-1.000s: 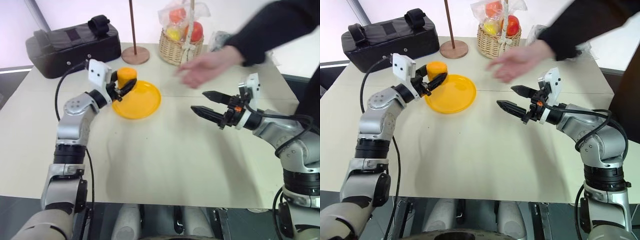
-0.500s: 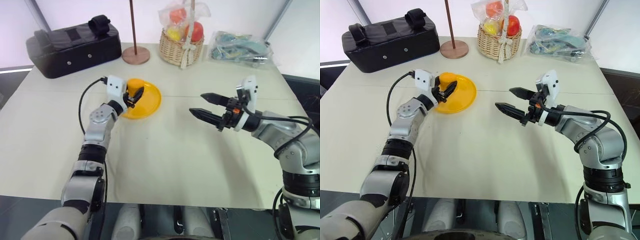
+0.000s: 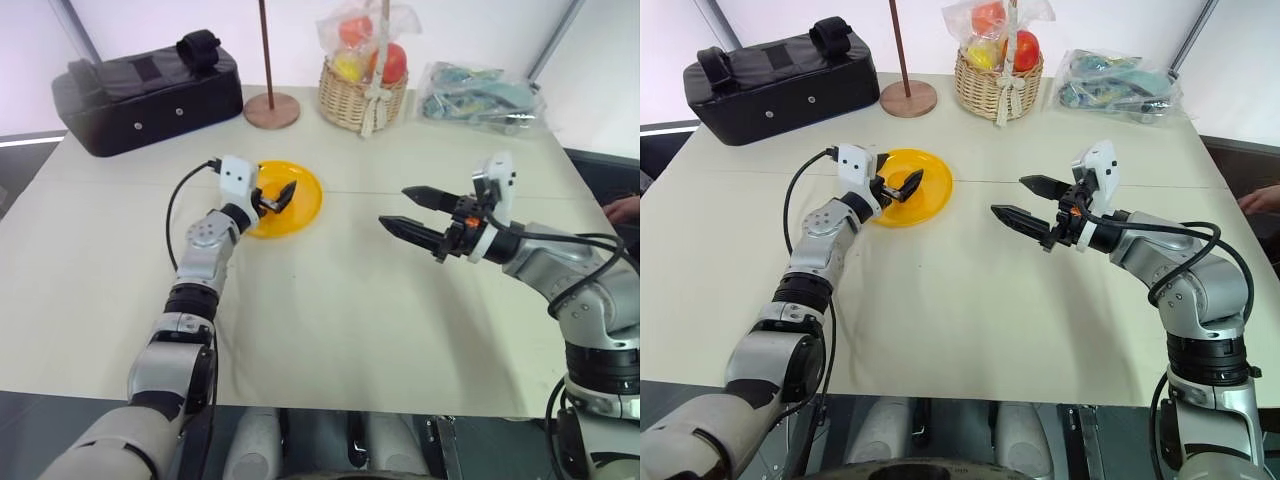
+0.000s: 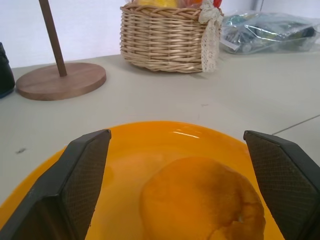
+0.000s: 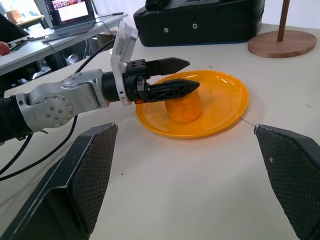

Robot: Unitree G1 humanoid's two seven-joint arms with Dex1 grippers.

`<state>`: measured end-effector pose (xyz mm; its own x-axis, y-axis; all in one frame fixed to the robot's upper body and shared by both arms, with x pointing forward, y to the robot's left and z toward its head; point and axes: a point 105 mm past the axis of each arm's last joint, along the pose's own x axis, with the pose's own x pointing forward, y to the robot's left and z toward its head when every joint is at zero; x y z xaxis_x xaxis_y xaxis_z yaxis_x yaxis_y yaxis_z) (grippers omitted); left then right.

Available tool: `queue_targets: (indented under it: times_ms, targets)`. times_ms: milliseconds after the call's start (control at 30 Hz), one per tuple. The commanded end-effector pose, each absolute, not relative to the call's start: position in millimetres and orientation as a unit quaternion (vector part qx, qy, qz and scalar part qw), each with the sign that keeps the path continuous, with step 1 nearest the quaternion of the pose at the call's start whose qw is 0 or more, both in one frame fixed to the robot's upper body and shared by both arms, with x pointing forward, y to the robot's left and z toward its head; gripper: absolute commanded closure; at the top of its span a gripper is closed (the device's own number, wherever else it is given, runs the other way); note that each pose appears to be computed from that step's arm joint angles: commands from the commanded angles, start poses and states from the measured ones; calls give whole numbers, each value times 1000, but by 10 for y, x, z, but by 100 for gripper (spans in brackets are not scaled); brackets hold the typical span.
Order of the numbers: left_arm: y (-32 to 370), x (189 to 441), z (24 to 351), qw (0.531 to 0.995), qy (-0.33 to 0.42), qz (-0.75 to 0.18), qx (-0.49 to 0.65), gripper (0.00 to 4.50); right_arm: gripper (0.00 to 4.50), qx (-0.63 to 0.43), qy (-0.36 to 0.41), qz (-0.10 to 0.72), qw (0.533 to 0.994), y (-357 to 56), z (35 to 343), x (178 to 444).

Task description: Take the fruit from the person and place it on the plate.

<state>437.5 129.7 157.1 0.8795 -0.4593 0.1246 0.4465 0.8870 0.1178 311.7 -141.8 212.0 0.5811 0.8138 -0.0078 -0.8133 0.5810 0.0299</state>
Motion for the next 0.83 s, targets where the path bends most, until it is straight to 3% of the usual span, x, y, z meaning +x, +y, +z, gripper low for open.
queue_targets:
  times_ms: [33,267,400,633,833]
  targets:
    - [1461,4299,2050,961,-142,-232,40,8,0,-3,-13,468,883,-1385,2252,3067]
    - [1740,3722,2281,948,-114,-291,52,8,0,-18,-12,443,896,-1509,2216,3196]
    - [1997,3429,2204,960,-74,-261,70,8,0,-39,-22,399,916,-1641,2172,3386]
    - [2316,2987,2087,972,-11,-227,66,8,0,-28,-12,403,915,-1647,2062,3456]
    - [2428,2789,1996,975,16,-215,50,8,0,-31,1,400,916,-1672,1945,3503]
